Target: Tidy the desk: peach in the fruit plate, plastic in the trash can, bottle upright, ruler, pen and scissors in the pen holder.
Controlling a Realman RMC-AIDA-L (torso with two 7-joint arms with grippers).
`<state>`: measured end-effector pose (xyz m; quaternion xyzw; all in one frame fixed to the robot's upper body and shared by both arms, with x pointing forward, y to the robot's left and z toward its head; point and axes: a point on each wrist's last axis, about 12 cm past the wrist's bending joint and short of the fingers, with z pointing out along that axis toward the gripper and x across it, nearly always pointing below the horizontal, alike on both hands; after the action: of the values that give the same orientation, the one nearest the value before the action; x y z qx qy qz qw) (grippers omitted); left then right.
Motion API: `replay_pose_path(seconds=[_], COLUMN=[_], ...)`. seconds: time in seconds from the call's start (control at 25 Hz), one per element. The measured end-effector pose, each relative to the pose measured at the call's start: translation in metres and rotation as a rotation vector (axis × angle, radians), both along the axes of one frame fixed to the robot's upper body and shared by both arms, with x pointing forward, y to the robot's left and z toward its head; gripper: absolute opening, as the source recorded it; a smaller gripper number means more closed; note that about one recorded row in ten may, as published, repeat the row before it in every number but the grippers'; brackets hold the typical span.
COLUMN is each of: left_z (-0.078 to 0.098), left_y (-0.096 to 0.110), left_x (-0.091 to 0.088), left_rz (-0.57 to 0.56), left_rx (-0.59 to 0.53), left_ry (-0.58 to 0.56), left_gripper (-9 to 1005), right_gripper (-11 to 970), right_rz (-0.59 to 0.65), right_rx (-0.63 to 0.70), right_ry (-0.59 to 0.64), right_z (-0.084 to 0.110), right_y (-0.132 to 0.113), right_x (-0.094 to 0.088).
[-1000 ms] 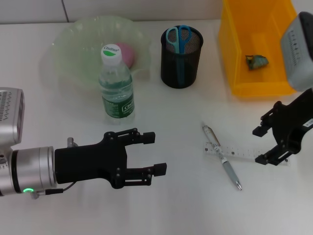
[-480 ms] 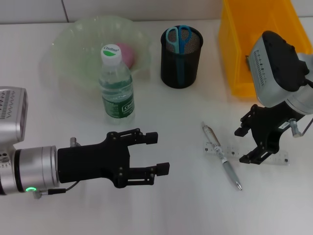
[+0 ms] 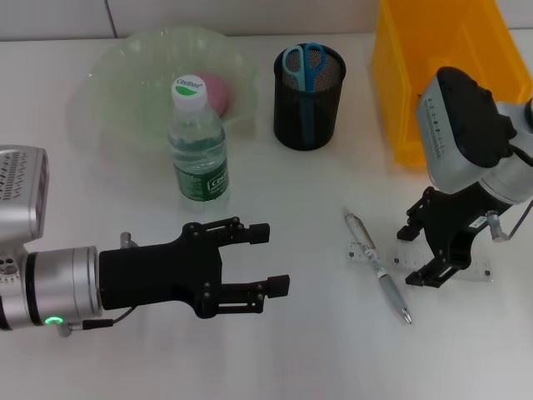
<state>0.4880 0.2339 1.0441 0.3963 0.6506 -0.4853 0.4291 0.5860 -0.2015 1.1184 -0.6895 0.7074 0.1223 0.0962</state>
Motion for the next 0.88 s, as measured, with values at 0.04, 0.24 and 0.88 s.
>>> replay_pose_path(seconds=[0.04, 0.24, 0.88], left_z=[0.000, 0.001, -0.001], left_y=[0.000, -0.001, -0.003], left_x=[0.000, 0.002, 0.000], left_rz=[-0.001, -0.004, -0.013], left_rx=[0.000, 0.000, 0.000], left_ry=[-0.001, -0.003, 0.006], left_gripper=[813, 813, 813], right_gripper=[687, 658, 386], right_rz=[0.001, 0.004, -0.027], right_rx=[-0.002, -0.009, 0.043], right_ry=[0.000, -0.010, -0.027], right_z=[-0.001, -0.004, 0.011], right_y=[0.001, 0.004, -0.007], right_x=[0.000, 0.001, -0.004])
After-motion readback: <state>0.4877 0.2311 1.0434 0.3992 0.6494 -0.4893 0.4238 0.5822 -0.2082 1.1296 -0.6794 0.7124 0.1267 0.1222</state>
